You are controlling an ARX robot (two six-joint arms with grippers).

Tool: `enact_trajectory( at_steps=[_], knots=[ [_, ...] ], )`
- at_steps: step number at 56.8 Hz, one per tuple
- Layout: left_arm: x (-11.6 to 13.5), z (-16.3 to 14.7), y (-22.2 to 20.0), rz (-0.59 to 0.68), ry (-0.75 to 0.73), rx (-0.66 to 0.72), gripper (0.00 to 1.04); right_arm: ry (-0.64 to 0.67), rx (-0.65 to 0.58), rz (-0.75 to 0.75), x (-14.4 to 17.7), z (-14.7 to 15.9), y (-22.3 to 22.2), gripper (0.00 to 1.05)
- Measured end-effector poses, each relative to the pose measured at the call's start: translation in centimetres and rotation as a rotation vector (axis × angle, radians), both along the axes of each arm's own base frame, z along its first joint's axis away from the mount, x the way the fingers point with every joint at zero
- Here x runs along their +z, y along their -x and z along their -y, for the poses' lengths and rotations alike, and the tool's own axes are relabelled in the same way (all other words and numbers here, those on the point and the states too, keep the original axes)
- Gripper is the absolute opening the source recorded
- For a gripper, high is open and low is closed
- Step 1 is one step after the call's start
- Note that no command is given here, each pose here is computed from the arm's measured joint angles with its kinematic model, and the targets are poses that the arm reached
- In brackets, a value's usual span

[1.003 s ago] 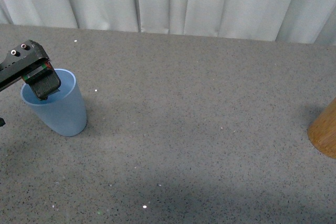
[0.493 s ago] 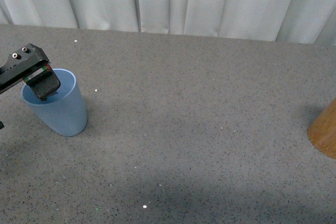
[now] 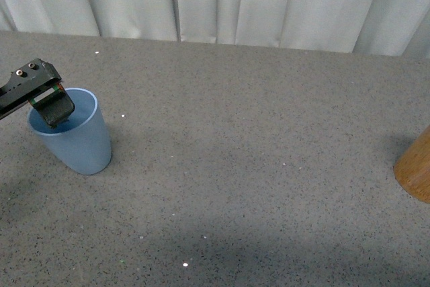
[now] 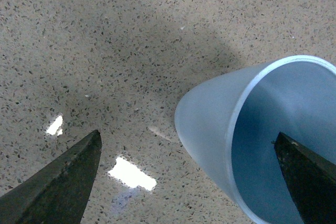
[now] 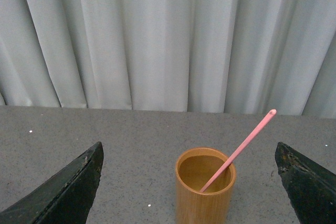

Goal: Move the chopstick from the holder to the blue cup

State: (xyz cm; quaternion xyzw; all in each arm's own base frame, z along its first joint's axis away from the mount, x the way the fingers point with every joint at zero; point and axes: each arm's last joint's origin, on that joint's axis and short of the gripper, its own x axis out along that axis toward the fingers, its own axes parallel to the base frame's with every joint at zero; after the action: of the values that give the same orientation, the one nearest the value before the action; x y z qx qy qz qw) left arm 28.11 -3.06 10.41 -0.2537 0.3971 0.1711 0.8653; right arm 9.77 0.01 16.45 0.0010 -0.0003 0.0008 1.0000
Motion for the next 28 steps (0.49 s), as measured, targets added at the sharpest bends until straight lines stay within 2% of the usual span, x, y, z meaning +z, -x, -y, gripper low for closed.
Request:
enact_trajectory(
  at_steps=[8, 23, 28],
  knots=[
    [0.0, 0.2, 0.0, -0.001, -0.026, -0.013, 0.76, 0.000, 0.000, 0.000, 0.0, 0.0, 0.0, 0.95],
    [0.4, 0.9, -0.5, 0.057, 0.019, -0.090, 0.19, 0.000, 0.000, 0.000, 0.0, 0.0, 0.0, 0.95],
    [0.6, 1.3, -0.7, 0.090, 0.032, -0.135, 0.03, 0.000, 0.000, 0.000, 0.0, 0.0, 0.0, 0.95]
  ],
)
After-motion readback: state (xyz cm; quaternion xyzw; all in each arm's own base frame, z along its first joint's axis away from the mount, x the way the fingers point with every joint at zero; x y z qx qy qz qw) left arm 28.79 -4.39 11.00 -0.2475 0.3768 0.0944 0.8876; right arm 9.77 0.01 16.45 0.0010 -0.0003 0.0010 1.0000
